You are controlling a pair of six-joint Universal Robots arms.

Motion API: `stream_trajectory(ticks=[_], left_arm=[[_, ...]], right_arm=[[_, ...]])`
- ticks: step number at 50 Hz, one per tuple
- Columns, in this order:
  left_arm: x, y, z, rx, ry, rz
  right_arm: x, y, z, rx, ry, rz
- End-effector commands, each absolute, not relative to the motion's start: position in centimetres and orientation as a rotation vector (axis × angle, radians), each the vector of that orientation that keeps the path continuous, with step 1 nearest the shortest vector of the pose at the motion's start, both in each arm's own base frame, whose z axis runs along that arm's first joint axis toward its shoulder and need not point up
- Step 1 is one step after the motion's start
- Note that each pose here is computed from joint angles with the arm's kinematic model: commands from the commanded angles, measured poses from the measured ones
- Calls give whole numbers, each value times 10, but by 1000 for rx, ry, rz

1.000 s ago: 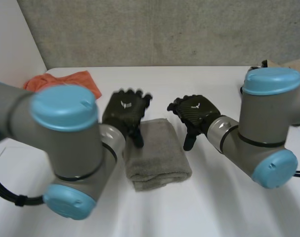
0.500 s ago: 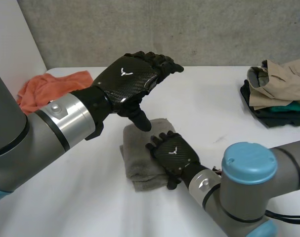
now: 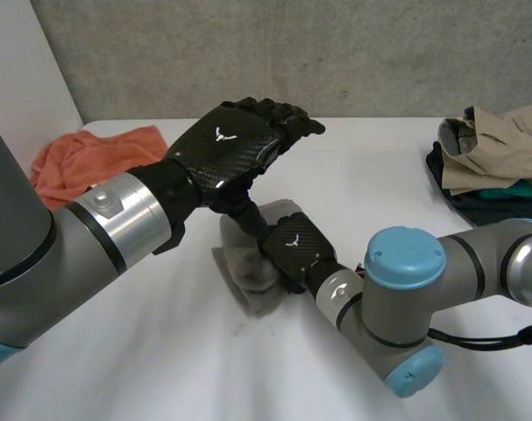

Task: Fold the laundry.

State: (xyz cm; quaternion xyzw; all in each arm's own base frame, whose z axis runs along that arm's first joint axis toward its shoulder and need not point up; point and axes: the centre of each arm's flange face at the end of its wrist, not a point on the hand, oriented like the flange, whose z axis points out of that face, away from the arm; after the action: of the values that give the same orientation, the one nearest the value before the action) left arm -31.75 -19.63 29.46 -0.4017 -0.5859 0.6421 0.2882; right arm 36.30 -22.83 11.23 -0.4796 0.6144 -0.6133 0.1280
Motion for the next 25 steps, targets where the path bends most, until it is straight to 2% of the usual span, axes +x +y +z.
stream_trajectory(ticks=[1,5,9,13,17,20,21,25], left_arm=[[-317,-197,296,-1071,-1564,1719],[-316,-198,296,-1068,-1568,1722],[-316,-199,297,-1063,-1571,1730],[-315,-201,297,-1050,-1584,1746],[-312,-205,299,-1036,-1598,1766],[-311,-205,299,-1032,-1602,1770],[-311,-205,298,-1031,-1605,1770],[-311,-205,298,-1031,-1605,1770]], right_arm=[[368,-235,115,-1362,1772,-1790],[366,-246,124,-1341,1758,-1834],[346,-287,150,-1254,1786,-1973],[325,-329,198,-1160,1730,-2179],[302,-374,263,-1056,1579,-2422],[286,-394,294,-1013,1501,-2541],[273,-406,312,-983,1461,-2610],[230,-438,345,-897,1404,-2755]])
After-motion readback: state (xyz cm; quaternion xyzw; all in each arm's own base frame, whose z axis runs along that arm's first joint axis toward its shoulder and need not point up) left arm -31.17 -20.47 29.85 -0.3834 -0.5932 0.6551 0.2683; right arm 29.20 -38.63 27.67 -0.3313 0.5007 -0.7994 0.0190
